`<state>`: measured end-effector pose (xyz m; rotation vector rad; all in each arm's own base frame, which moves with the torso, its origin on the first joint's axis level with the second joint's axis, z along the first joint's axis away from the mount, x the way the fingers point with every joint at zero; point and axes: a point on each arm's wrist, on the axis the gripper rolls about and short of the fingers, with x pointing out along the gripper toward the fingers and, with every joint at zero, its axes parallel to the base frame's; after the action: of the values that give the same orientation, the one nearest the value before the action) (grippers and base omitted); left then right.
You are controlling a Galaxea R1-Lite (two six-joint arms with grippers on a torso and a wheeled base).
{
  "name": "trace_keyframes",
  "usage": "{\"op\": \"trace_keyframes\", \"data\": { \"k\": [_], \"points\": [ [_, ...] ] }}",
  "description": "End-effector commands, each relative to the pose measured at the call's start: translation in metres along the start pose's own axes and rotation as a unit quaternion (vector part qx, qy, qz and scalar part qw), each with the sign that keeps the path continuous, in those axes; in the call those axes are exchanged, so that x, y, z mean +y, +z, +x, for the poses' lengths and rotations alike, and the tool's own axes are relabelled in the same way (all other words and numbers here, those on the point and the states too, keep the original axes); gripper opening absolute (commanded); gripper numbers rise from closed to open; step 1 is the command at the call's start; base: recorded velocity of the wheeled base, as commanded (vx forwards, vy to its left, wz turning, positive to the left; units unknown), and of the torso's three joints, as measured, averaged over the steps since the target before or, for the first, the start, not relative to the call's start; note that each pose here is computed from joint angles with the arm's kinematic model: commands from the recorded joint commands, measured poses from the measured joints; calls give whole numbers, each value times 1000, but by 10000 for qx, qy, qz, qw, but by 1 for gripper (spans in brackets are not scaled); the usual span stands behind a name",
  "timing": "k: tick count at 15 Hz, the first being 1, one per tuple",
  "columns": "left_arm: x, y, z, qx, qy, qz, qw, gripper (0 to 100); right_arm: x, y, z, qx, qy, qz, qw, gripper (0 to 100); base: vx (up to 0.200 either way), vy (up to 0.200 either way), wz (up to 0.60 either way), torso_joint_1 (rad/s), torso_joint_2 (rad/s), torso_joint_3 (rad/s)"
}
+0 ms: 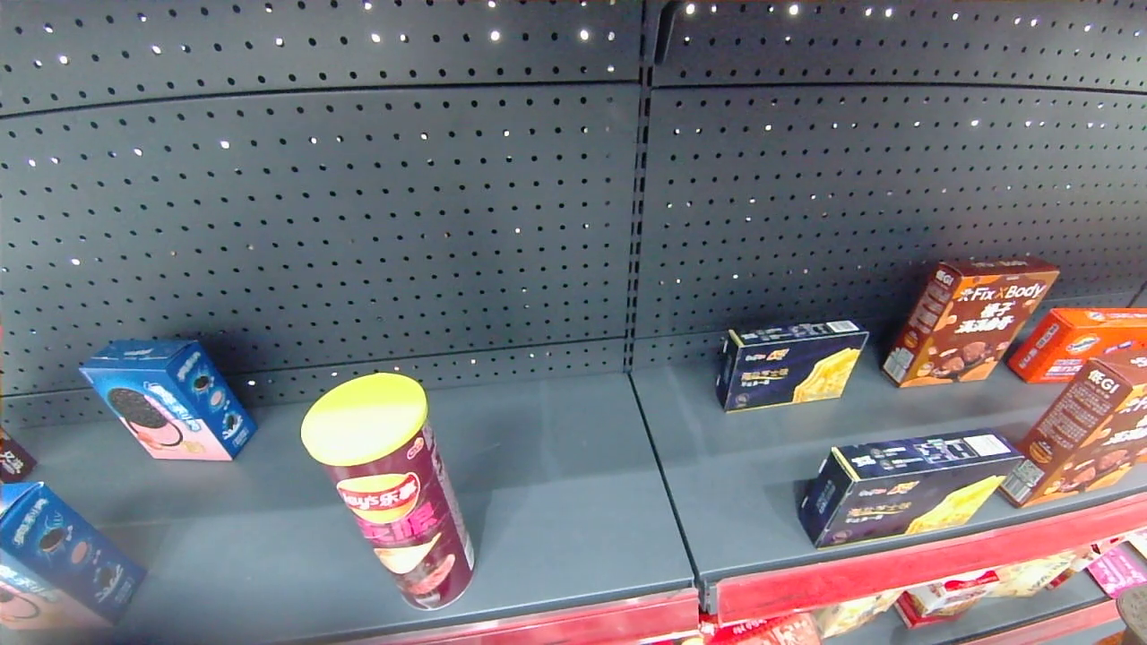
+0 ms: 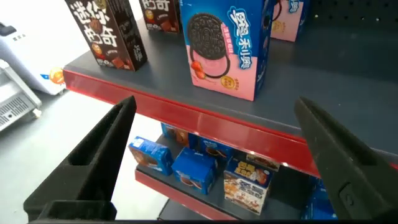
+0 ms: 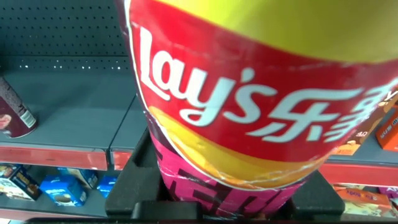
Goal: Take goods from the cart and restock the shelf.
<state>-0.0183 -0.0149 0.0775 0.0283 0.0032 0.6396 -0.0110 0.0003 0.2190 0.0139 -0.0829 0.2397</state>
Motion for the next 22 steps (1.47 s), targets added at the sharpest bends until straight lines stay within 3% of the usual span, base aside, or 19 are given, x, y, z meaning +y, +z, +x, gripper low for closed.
{"op": "trace_keyframes", "data": {
  "k": [1, 9, 17, 22],
  "points": [
    [0, -2, 1, 36, -8, -22, 10000, 100, 0, 0, 0, 6, 0, -2, 10000, 0, 0, 0, 0, 0, 0, 0],
    [0, -2, 1, 37, 23, -68, 10000, 100, 1, -2, -5, -77, 169, -32, 9998, 0, 0, 0, 0, 0, 0, 0],
    [0, -2, 1, 37, 23, -68, 10000, 100, 4, -27, -17, 258, 59, -311, 9992, 0, 0, 0, 0, 0, 0, 0],
    [0, -2, 1, 37, 23, -68, 10000, 100, 5, -29, -17, 276, 251, -300, 9989, 0, 0, 0, 600, 4, 1, 2]
  ]
}}
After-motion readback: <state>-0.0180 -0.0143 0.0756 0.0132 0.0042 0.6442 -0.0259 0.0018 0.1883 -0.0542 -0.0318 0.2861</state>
